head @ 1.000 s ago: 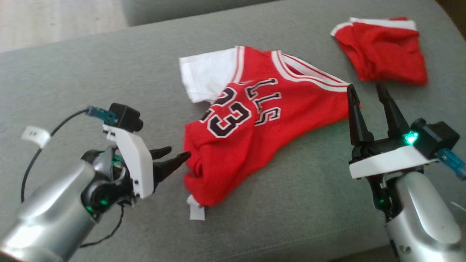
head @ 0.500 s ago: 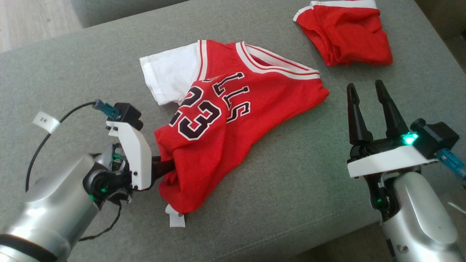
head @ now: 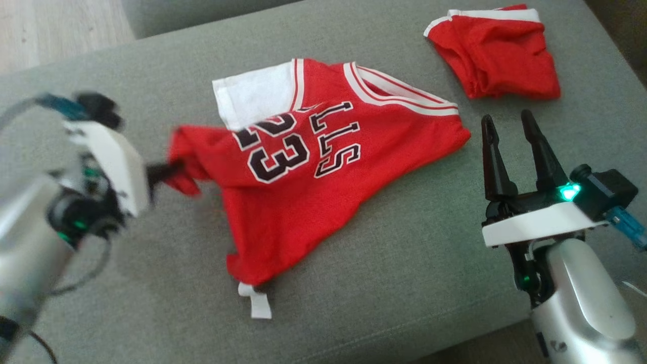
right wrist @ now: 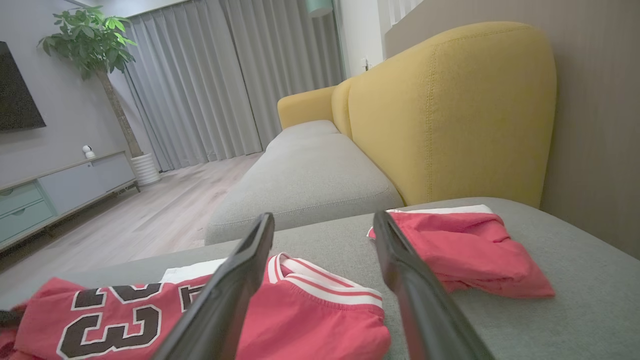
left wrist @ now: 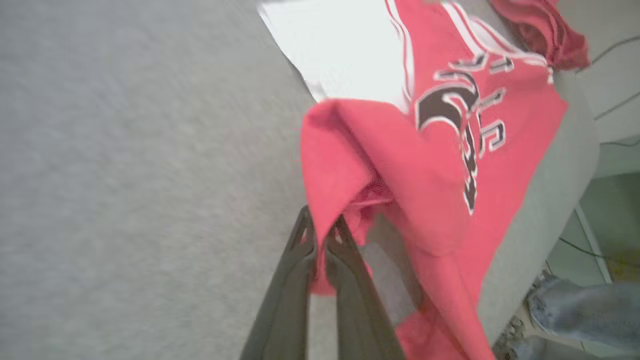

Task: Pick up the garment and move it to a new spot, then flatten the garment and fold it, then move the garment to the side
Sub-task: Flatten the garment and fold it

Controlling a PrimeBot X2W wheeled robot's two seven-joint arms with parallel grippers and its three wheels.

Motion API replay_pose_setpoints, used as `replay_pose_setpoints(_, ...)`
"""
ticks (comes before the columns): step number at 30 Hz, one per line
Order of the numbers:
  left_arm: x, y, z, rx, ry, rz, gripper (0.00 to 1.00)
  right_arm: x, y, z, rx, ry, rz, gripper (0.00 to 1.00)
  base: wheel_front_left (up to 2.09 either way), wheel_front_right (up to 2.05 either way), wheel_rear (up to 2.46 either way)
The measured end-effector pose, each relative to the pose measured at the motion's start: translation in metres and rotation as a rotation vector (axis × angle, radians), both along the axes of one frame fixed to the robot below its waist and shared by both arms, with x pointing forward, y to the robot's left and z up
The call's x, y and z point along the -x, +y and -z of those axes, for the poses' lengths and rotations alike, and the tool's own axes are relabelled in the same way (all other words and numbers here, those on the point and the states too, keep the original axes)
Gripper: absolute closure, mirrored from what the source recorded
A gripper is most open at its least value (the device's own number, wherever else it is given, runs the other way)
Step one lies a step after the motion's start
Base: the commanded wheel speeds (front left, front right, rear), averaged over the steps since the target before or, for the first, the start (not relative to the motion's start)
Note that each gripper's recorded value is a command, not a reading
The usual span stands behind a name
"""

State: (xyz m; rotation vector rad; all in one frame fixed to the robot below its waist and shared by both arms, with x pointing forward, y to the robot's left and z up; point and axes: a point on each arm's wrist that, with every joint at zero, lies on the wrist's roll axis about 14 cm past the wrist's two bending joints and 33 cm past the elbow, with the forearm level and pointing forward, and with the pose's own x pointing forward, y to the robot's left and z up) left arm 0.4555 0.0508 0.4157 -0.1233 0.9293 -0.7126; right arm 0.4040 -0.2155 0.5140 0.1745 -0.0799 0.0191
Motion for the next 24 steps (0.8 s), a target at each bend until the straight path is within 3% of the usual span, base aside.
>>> replay_pose_setpoints(8,-0.069,0.058,-0.002,-0.126,-0.121,-0.156,1.00,-0.005,-0.001,0.016,0.007,0.044,0.001,0.00,0.00,0.00,0.00)
replay_pose_setpoints(16,-0.147,0.083,-0.019,-0.143,-0.324,-0.306,1.00,-0.018,-0.014,0.021,0.034,0.057,0.029,0.00,0.00,0.00,0.00)
replay_pose_setpoints(17,-0.151,0.084,-0.017,-0.150,-0.331,-0.313,0.73,-0.017,-0.016,0.023,0.035,0.063,0.033,0.00,0.00,0.00,0.00)
replay_pose_setpoints(18,-0.152,0.085,-0.013,-0.157,-0.327,-0.318,0.25,-0.017,-0.017,0.024,0.036,0.068,0.035,0.00,0.00,0.00,0.00)
replay_pose_setpoints(19,-0.151,0.087,-0.009,-0.164,-0.314,-0.324,0.00,-0.017,-0.016,0.026,0.035,0.071,0.035,0.00,0.00,0.00,0.00)
replay_pose_setpoints(24,-0.144,0.083,-0.012,-0.137,-0.335,-0.339,0.00,-0.019,-0.006,0.024,0.028,0.064,0.008,0.00,0.00,0.00,0.00)
